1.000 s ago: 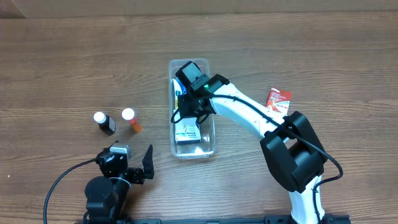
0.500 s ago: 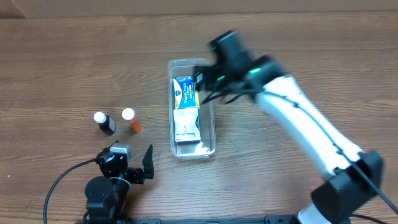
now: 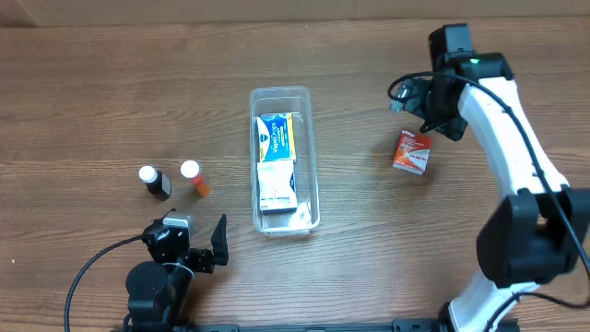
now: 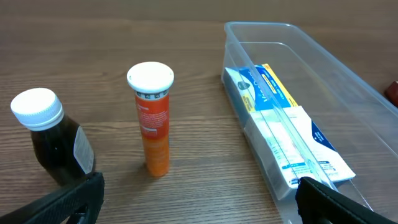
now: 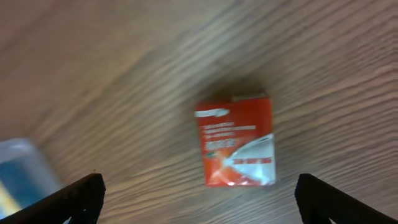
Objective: Pack container
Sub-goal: 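Reach the right gripper to the red-white box and grasp it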
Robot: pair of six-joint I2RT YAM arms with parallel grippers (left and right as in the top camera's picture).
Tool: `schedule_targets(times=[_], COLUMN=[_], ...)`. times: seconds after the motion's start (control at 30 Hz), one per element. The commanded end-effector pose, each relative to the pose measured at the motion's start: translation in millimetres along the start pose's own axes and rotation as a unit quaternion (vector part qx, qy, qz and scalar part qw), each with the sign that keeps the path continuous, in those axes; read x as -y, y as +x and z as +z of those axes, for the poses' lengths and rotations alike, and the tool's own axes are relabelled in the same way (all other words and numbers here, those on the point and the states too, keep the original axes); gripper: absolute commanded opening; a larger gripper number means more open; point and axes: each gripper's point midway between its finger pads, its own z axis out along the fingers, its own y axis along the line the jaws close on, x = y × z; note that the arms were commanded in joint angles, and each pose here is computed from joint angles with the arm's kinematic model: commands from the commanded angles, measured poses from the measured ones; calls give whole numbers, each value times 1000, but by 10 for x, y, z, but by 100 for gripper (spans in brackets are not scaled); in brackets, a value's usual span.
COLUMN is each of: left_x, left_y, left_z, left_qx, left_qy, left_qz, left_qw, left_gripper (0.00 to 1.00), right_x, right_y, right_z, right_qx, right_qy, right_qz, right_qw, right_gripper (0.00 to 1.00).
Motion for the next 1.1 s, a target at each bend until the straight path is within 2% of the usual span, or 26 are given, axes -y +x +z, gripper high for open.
schedule_targets(times=[0.0, 0.13, 0.3, 0.47, 0.57, 0.67, 0.77, 0.93, 1.07], left_x=[-12, -12, -12, -12, -12, -12, -12, -12, -12], left_y=[-9, -9, -9, -9, -10, -9, -10, -9, -9], left_z=[-1, -1, -1, -1, -1, -1, -1, -1, -1], left_qx=[4, 4, 4, 4, 4, 4, 4, 4, 4], left_qy=[-1, -1, -1, -1, -1, -1, -1, -1, -1], left_qz=[8, 8, 8, 8, 8, 8, 8, 8, 8], left_qw=[1000, 1000, 1000, 1000, 1000, 1000, 1000, 1000, 1000], left_gripper=[100, 100, 100, 100, 100, 100, 100, 100, 100], right_x=[178, 300, 360, 420, 360, 252, 252, 267, 99], right_y=[23, 106, 186, 258, 330, 353, 367, 409, 419], right_z=[325, 642, 812, 959, 1037, 1048, 1044, 887, 431], right_qx=[-19, -59, -81, -85, -99, -107, -110, -114, -84], right_qy=[56, 81, 94, 94, 65, 34, 34, 38, 17], right_qz=[-11, -12, -13, -22, -31, -48, -46, -35, -56], right_qw=[998, 995, 992, 992, 992, 993, 992, 992, 995], right_gripper=[100, 100, 100, 100, 100, 90, 72, 67, 64])
